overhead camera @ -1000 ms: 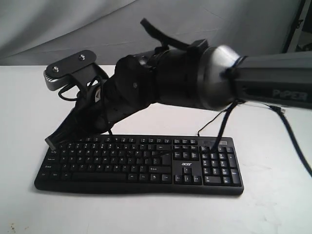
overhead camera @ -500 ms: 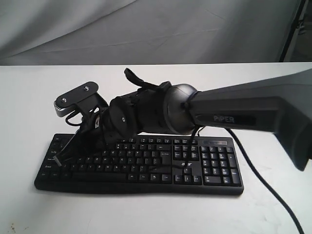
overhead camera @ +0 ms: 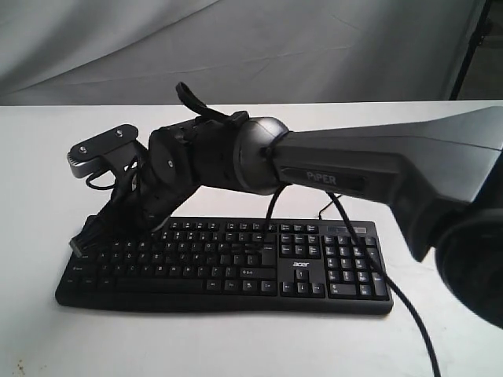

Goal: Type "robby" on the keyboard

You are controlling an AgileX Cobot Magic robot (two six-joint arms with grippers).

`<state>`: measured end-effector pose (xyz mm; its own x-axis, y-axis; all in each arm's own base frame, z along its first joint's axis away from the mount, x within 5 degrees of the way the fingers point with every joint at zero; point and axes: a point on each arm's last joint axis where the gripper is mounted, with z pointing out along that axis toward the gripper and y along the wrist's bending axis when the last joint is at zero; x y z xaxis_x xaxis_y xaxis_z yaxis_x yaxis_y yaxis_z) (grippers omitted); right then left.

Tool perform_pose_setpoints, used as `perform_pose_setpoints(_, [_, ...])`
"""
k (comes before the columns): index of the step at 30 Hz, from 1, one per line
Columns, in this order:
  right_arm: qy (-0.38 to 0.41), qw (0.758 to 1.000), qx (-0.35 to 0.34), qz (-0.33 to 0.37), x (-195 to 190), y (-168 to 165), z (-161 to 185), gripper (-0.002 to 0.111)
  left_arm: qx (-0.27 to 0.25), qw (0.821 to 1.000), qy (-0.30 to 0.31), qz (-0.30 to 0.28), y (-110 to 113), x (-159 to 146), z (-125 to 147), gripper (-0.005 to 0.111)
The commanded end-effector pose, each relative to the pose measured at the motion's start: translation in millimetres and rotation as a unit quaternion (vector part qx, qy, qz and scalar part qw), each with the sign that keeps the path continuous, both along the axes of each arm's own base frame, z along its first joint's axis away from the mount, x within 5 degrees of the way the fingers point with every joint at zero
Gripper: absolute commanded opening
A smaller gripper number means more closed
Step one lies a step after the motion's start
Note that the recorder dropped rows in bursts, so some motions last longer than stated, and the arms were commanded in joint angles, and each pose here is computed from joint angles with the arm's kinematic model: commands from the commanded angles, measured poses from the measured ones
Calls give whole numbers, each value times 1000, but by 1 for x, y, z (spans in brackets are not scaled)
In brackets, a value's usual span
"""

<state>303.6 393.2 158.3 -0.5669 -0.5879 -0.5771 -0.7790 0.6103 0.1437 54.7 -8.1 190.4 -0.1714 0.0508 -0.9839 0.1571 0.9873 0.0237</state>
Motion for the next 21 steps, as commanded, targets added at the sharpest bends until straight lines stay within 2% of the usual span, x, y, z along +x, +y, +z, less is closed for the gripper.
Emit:
perform_pose_setpoints(1, [-2, 1000, -18, 2, 8, 0, -3, 0, 1, 1000, 0, -3, 0, 0, -1, 0])
perform_pose_setpoints(9, [-5, 999, -43, -5, 14, -6, -14, 0, 1, 1000, 0, -3, 0, 0, -1, 0])
perform_pose_setpoints(21, [-18, 999, -36, -7, 17, -4, -20, 0, 1, 1000, 0, -3, 0, 0, -1, 0])
